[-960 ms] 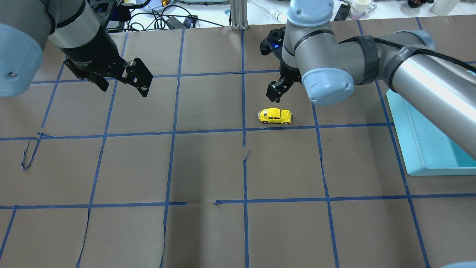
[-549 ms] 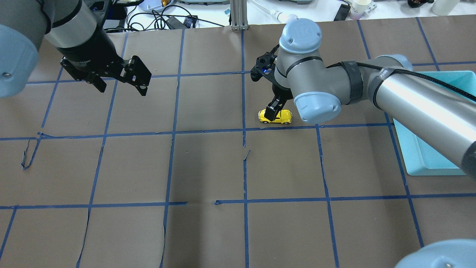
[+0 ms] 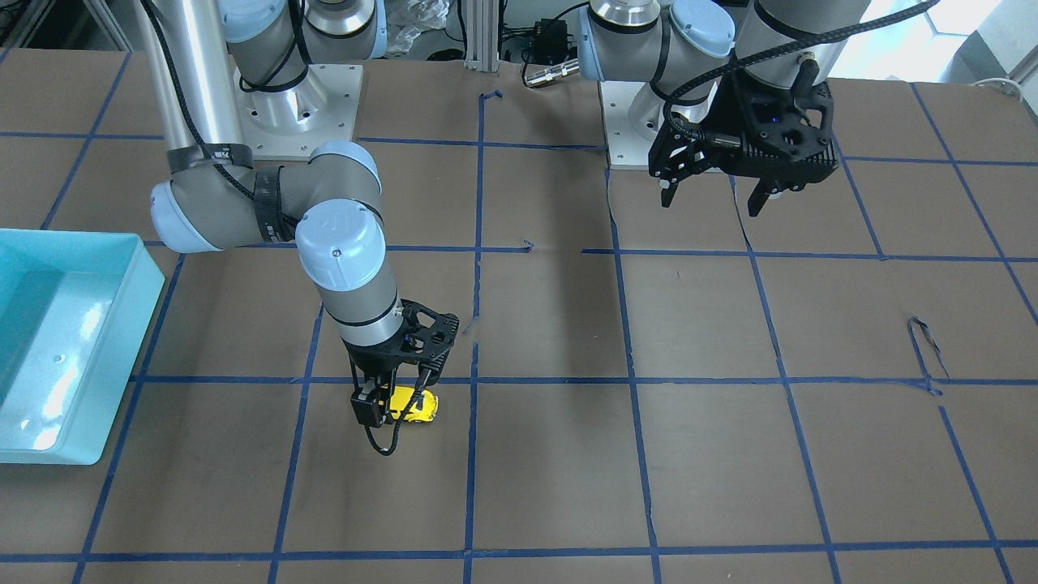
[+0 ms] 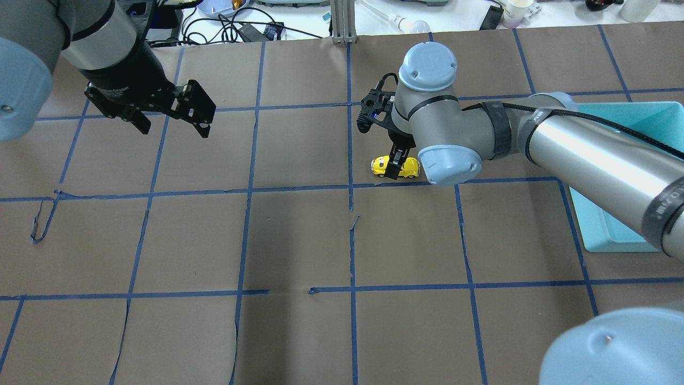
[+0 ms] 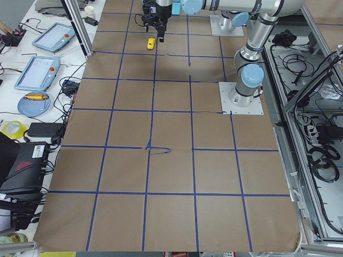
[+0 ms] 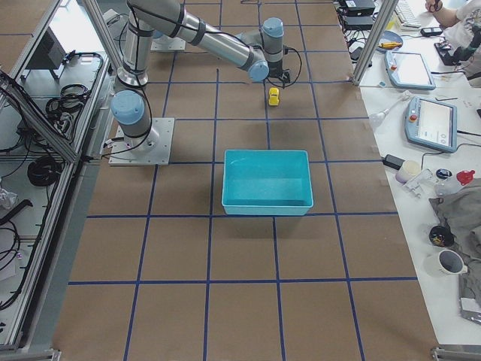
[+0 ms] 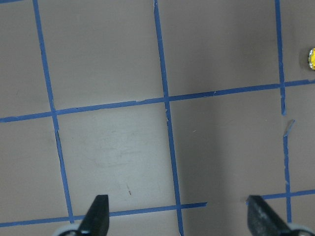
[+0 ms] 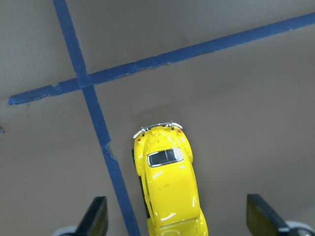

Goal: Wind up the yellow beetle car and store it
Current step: 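Lift the car off the table with the right gripper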

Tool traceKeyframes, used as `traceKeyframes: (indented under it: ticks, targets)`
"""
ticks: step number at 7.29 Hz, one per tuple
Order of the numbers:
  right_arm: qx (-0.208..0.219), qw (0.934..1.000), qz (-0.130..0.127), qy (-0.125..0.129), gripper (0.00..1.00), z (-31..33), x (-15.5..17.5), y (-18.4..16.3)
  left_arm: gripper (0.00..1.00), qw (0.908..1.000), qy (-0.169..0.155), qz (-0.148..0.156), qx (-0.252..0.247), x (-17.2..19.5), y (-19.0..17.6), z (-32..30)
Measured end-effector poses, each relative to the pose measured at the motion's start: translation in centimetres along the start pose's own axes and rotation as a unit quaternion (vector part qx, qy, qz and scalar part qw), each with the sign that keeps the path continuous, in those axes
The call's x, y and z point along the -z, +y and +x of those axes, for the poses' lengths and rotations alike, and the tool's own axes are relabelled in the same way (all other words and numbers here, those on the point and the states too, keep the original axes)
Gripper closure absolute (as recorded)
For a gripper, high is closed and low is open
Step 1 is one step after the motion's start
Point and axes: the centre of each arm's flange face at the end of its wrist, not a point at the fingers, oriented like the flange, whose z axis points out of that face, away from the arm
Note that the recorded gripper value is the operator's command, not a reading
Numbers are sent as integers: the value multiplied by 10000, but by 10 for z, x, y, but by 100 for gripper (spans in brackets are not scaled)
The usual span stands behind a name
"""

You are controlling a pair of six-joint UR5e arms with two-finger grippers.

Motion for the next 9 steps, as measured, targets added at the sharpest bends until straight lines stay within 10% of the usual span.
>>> traceKeyframes:
  ticks: [5, 6, 7, 9]
  targets:
    - [116, 9998, -40, -122, 0, 1, -24, 0, 0, 10000, 0, 6, -21, 0, 0, -1]
    - [114, 9998, -53, -154, 34, 1, -29, 1, 0, 10000, 0, 8, -41, 1, 0, -1]
    - [105, 9998, -69, -183, 97, 0, -34, 1, 0, 10000, -1, 9, -50, 0, 0, -2]
    - [81, 9997, -101, -212, 100, 0, -38, 2, 0, 10000, 1, 9, -48, 0, 0, -3]
